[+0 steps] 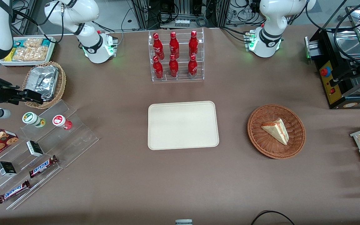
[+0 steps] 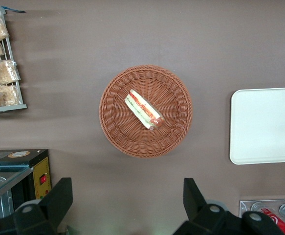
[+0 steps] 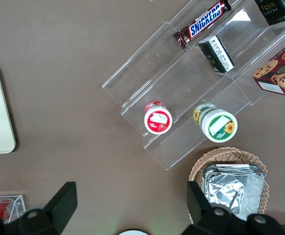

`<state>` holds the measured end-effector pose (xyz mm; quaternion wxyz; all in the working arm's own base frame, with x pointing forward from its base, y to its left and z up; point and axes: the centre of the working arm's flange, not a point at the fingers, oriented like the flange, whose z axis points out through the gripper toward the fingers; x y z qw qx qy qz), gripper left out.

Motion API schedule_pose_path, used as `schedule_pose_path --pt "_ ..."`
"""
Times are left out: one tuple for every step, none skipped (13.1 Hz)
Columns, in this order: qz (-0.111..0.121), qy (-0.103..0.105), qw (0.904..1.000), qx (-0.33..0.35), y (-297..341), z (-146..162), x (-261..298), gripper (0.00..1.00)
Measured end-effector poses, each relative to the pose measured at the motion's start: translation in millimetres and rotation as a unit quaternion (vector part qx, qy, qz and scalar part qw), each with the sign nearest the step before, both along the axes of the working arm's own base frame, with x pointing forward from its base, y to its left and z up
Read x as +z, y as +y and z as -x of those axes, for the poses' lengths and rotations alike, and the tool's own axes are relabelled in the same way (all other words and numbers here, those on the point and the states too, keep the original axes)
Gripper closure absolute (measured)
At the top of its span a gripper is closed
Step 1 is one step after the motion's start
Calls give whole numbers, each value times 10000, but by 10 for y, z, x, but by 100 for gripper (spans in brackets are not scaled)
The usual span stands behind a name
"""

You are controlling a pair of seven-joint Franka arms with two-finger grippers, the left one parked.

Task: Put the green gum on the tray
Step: 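Move the right gripper down over the green-and-white gum bottle on the acrylic rack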

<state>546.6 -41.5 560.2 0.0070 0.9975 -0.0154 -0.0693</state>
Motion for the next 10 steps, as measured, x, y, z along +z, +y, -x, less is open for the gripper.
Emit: schedule_pose_path --pt "1 -25 10000 -9 6 -11 -3 0" --pt "8 -86 10000 -16 11 -35 -7 0" --pt "13 -134 9999 -9 12 -61 -21 0" --pt "9 -157 9999 73 13 -84 -43 0" --pt "-15 -166 9994 314 11 -107 -82 0" --pt "-46 -206 9978 634 -14 -135 -143 0" --pt "-76 -262 9951 946 -84 -152 -237 0" --pt "-104 -311 9915 1256 -193 -155 -338 0" --pt "-133 -364 9858 1635 -304 -156 -433 0" --pt "-156 -409 9786 2012 -402 -152 -524 0"
